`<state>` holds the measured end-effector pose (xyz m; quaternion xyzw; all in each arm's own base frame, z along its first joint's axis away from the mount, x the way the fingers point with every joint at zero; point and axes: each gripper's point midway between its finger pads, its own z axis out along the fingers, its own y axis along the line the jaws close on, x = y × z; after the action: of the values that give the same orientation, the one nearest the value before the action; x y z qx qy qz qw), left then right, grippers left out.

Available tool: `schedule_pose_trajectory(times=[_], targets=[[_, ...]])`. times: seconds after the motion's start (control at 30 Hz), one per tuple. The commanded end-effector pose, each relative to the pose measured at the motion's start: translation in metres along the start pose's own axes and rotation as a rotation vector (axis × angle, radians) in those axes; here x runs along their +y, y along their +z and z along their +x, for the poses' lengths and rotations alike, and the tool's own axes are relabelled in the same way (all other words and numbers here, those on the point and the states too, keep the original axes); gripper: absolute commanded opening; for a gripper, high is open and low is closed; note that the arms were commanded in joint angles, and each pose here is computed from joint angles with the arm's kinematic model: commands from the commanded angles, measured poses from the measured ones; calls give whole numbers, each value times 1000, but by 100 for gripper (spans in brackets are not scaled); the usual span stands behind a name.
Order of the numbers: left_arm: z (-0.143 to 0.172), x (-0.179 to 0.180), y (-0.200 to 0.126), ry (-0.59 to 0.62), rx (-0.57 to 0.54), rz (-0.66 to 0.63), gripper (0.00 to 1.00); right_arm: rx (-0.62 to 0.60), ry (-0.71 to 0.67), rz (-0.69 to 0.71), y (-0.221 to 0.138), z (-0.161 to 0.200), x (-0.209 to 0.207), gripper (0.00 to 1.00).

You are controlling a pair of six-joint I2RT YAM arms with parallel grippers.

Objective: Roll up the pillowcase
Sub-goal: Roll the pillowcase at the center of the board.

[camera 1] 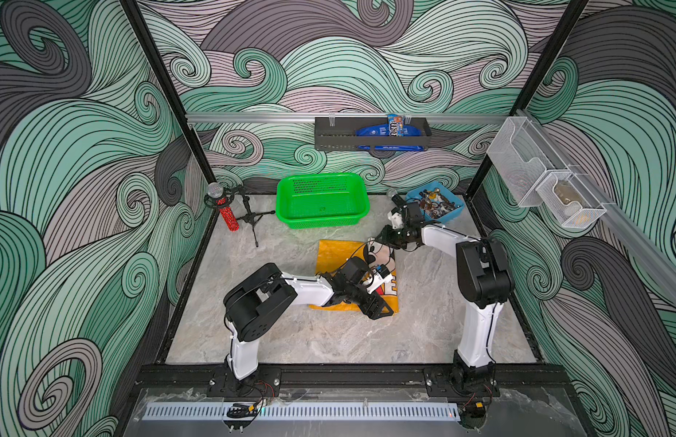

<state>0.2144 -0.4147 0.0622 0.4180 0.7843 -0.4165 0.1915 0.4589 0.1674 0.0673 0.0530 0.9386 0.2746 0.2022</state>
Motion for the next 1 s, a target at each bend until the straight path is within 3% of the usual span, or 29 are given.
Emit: schedule_pose_trajectory(times=[0.0, 0.23, 0.43, 0.97], targets=[[-37, -13, -21, 50, -50, 16, 78, -88, -46, -41, -49, -9, 18, 41], [-64, 24, -35, 24, -105, -78, 78, -2, 29, 16, -84, 73, -26, 53], [-75, 53, -53, 8, -139, -159, 78, 141, 105, -35, -76, 140, -42, 56], [-57, 84, -82, -67, -142, -211, 79, 206, 165, -239, -41, 151, -28, 53]])
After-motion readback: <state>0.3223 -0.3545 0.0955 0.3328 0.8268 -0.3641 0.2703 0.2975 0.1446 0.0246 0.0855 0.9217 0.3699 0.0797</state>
